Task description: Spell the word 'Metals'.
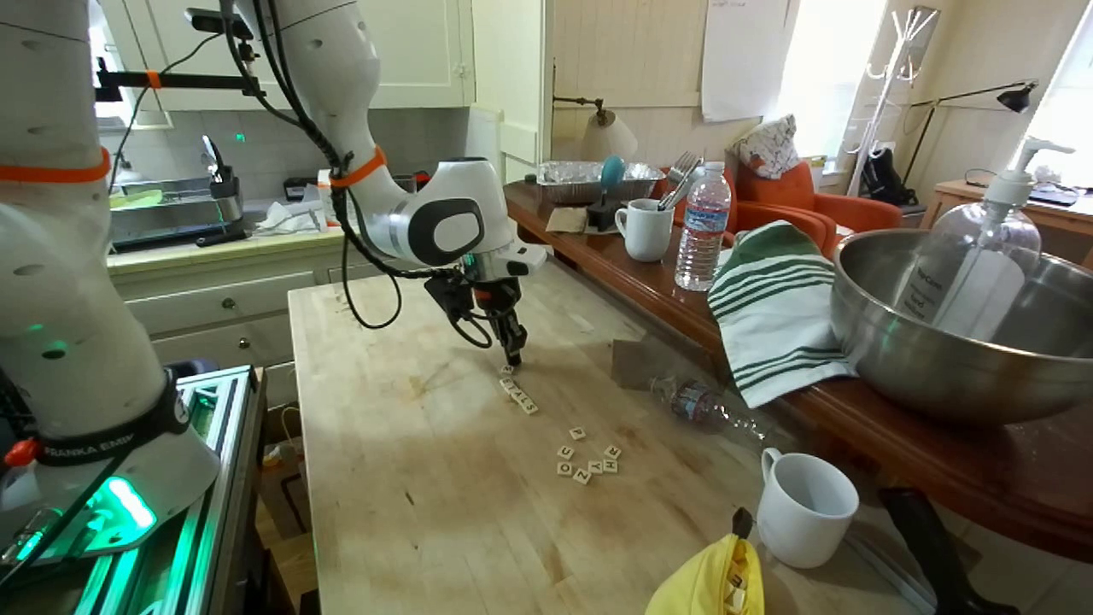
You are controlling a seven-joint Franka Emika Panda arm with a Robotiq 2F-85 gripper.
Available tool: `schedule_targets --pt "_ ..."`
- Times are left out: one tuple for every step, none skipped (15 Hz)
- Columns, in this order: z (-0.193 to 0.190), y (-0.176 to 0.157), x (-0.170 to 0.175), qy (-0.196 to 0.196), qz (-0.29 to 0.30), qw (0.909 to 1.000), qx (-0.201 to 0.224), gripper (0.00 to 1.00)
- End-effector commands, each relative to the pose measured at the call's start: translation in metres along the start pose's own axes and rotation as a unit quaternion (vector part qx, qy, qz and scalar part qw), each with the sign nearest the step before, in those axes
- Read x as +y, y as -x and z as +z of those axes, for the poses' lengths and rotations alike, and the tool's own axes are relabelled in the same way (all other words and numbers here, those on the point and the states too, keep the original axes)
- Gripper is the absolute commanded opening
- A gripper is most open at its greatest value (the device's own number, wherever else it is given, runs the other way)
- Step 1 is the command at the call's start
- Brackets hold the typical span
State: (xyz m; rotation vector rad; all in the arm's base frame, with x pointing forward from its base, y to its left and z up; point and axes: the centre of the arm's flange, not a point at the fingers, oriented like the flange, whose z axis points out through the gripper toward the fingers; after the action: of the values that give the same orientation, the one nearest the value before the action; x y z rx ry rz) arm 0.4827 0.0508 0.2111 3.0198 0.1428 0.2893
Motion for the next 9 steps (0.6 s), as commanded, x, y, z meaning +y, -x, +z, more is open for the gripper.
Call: schedule_targets --pt "-0.004 0.0073 0.0071 -0.005 -0.013 0.9999 0.008 0.0" --pt "-0.005 0.0081 0.0086 -0.004 -0.016 0.9998 0.009 0.0" --pt "-0.006 0.0087 0.0101 -0.003 -0.018 0.9998 0.008 0.0" --pt "-0.007 0.0096 0.0115 -0.003 -0.021 0.9998 0.008 0.0" --pt "-0.0077 0.0104 0.0126 -0.002 -0.023 0.9997 0.007 0.0" --pt "-0.0084 0.0112 0.0136 -0.002 -0.024 0.9997 0.006 0.0" --pt "-0.009 0.0117 0.0145 -0.002 -0.025 0.9997 0.005 0.0" --pt "-0.0092 0.0123 0.0155 -0.002 -0.028 0.9996 0.005 0.0" --pt "-0.0094 0.0136 0.0163 -0.002 -0.03 0.9995 0.002 0.0"
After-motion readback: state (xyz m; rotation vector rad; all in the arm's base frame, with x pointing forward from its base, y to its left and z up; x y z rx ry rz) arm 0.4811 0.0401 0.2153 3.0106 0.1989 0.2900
